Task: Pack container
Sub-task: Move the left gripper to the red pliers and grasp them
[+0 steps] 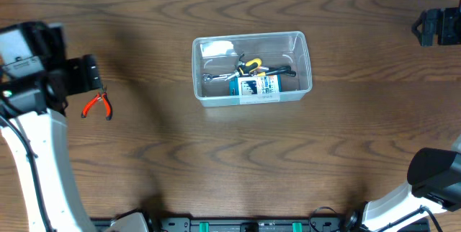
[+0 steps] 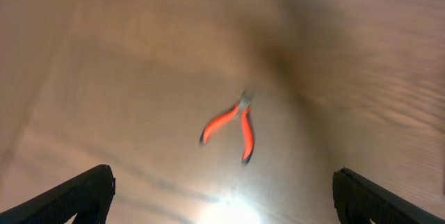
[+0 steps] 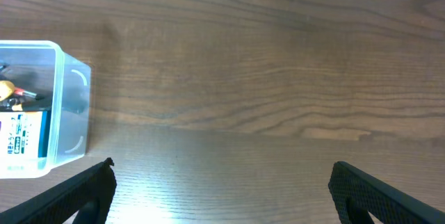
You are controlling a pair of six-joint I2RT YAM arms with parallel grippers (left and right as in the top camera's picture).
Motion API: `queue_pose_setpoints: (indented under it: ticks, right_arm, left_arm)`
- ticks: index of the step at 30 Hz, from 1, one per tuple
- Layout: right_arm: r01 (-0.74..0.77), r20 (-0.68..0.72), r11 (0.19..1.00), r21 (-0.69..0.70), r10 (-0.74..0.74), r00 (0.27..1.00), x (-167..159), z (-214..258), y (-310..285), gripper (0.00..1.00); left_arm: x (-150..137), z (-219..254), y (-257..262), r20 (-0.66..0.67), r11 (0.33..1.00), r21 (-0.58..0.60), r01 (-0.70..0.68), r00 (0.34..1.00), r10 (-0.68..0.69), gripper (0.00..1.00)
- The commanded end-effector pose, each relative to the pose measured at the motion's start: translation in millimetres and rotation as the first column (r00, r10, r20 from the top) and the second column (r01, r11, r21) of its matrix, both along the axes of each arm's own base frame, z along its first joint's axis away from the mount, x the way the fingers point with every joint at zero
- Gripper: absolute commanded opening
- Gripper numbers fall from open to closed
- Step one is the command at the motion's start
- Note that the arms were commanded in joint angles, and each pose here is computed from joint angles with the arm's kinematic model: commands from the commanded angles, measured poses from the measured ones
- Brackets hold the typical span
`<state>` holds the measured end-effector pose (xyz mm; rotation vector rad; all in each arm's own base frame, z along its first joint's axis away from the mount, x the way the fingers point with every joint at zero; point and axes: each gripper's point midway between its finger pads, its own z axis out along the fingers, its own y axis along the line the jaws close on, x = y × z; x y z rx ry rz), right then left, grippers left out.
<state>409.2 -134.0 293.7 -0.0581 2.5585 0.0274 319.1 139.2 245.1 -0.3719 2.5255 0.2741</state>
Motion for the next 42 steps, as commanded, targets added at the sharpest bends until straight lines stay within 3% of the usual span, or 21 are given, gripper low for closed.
queue_pose_setpoints:
  ticks: [1, 8, 17, 26, 42]
  right_arm:
    - [-0.002, 0.010, 1.000, 0.013, 0.002, 1.000, 2, 2, 4, 0.99]
    - [-0.002, 0.003, 1.000, 0.016, 0.002, 1.000, 1, 1, 4, 0.99]
    - [-0.002, 0.003, 1.000, 0.016, 0.002, 1.000, 0, 1, 4, 0.99]
    - [-0.001, -0.021, 1.000, 0.026, 0.002, 1.000, -5, -2, 7, 0.99]
    - [-0.001, -0.040, 0.999, 0.033, 0.002, 0.999, -8, -4, 8, 0.99]
  left_arm:
    - [-10, -42, 15, -0.100, 0.981, -0.105, -0.163, 0.983, 0.153, 0.98]
    - [-5, -130, 19, -0.340, 0.966, -0.167, -0.199, 0.931, 0.133, 0.98]
    - [16, -212, 15, -0.464, 0.962, -0.197, -0.188, 0.882, 0.077, 0.98]
    - [42, -244, -9, -0.462, 0.974, -0.197, -0.111, 0.887, 0.008, 0.98]
    - [39, -273, -11, -0.503, 0.970, -0.207, -0.124, 0.864, 0.003, 0.98]
